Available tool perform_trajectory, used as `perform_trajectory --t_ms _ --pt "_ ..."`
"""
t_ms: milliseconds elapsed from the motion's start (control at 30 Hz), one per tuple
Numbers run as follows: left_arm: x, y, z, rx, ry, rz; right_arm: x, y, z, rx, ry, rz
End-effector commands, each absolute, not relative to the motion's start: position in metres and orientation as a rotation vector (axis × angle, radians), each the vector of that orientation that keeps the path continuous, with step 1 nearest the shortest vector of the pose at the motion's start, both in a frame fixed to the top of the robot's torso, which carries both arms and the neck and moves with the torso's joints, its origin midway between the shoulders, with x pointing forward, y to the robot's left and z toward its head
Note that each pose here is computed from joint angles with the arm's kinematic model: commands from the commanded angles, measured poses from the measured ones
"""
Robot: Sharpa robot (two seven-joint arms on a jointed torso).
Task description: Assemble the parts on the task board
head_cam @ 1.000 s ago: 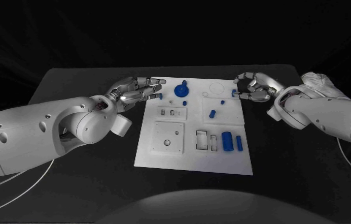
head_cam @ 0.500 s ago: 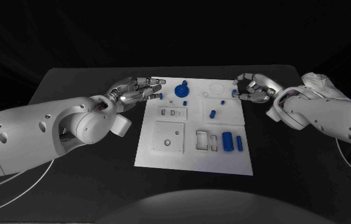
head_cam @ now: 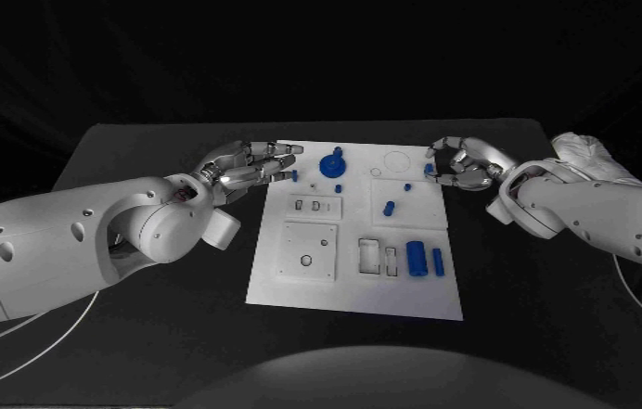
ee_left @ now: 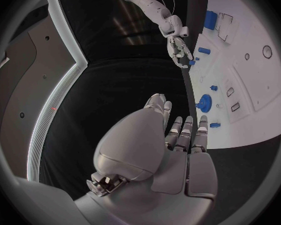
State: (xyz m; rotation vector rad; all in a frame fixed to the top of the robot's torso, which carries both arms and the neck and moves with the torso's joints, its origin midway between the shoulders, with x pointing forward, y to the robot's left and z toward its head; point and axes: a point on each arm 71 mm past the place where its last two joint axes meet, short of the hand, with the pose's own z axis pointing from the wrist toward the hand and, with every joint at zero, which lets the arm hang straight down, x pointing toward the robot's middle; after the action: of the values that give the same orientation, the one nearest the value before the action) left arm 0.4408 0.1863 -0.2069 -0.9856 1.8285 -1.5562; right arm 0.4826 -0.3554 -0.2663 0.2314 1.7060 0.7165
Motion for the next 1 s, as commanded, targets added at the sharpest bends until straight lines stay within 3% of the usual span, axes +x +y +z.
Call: perform_trajectory --t_ms 33,1000 --pt "0.4398 0.184 -0.2056 -0.967 1.831 -1.585 0.4814 -0.3536 -0.2703 0.23 1.735 0.729" --pt "0.4396 0.184 -0.2062 -0.968 1.839 -1.584 0.4813 -0.3558 -0.2764 0.255 1.76 0.699"
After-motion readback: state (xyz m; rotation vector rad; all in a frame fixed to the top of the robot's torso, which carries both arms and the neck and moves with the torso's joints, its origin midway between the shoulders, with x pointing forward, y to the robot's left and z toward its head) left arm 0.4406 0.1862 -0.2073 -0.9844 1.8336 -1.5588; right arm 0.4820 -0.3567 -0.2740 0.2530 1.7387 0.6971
